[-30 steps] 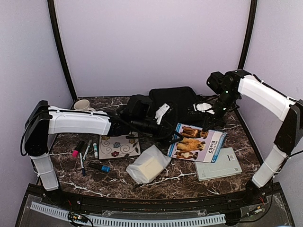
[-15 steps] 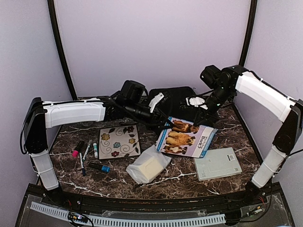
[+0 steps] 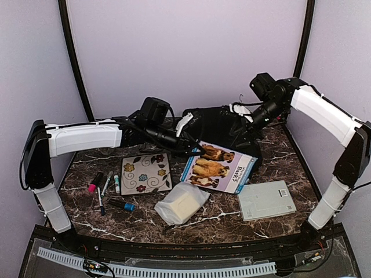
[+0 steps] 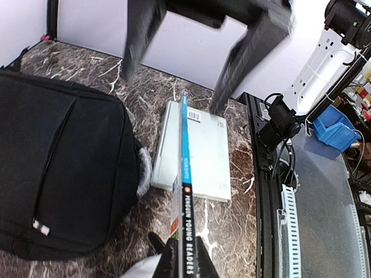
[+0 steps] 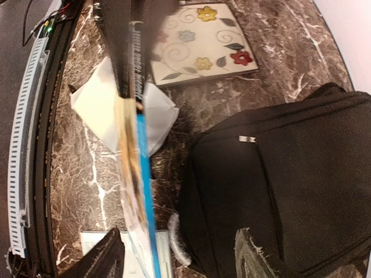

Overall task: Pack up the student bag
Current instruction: Pass from the right arm to the left, then pass from the left arm to the right

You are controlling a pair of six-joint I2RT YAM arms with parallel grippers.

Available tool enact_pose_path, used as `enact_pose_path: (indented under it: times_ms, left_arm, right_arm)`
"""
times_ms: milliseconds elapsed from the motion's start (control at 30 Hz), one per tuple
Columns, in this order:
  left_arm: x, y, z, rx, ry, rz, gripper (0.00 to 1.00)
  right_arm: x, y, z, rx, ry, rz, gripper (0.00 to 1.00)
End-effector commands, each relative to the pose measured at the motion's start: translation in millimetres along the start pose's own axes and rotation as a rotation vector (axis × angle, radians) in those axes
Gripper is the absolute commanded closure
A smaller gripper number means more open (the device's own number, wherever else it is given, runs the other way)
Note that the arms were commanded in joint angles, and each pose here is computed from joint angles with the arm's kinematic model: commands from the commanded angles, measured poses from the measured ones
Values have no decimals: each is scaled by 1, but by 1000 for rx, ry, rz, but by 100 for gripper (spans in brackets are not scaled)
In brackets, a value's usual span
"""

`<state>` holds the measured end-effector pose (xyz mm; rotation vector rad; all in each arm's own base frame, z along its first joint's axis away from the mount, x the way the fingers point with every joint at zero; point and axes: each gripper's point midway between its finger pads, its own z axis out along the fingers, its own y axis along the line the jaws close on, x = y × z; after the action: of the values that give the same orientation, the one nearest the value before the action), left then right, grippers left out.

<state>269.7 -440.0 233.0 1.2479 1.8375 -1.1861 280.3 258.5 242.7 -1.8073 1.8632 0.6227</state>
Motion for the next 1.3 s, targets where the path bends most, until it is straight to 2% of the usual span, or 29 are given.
enact_pose_path:
  times_ms: [0, 100, 200, 300, 500, 667, 767, 900, 1067, 1267]
  left_arm:
    - [-49, -18, -55, -43, -213, 43, 100]
    - [-59, -13, -84, -123, -349, 25, 100]
    - [-76, -9, -125, -179, -540, -11, 100]
    - [-83, -1, -151, -209, -675, -50, 100]
    - [-91, -2, -176, -140, -882, -118, 100]
    - [-93, -8, -187, -7, -1054, -150, 100]
    - [-98, -7, -187, 62, -1103, -156, 100]
    - [-105, 1, -192, 63, -1169, -181, 100]
    - [-112, 4, -194, 60, -1201, -189, 100]
    - [-115, -1, -193, 56, -1191, -149, 100]
  right_arm:
    - [-33, -21, -56, 83, -333, 83, 26]
    - [-32, -43, -83, 134, -528, 192, 20]
    - [-26, -55, -101, 125, -690, 301, 17]
    - [-15, -69, -103, 220, -736, 208, 17]
    - [-3, -81, -91, 232, -737, 211, 17]
    - [-13, -93, -88, 342, -818, -17, 17]
    - [-37, -94, -90, 358, -858, -131, 17]
    - [-67, -84, -85, 397, -937, -339, 17]
    - [-93, -64, -85, 499, -1063, -653, 17]
    - [-109, -58, -81, 516, -1111, -756, 17]
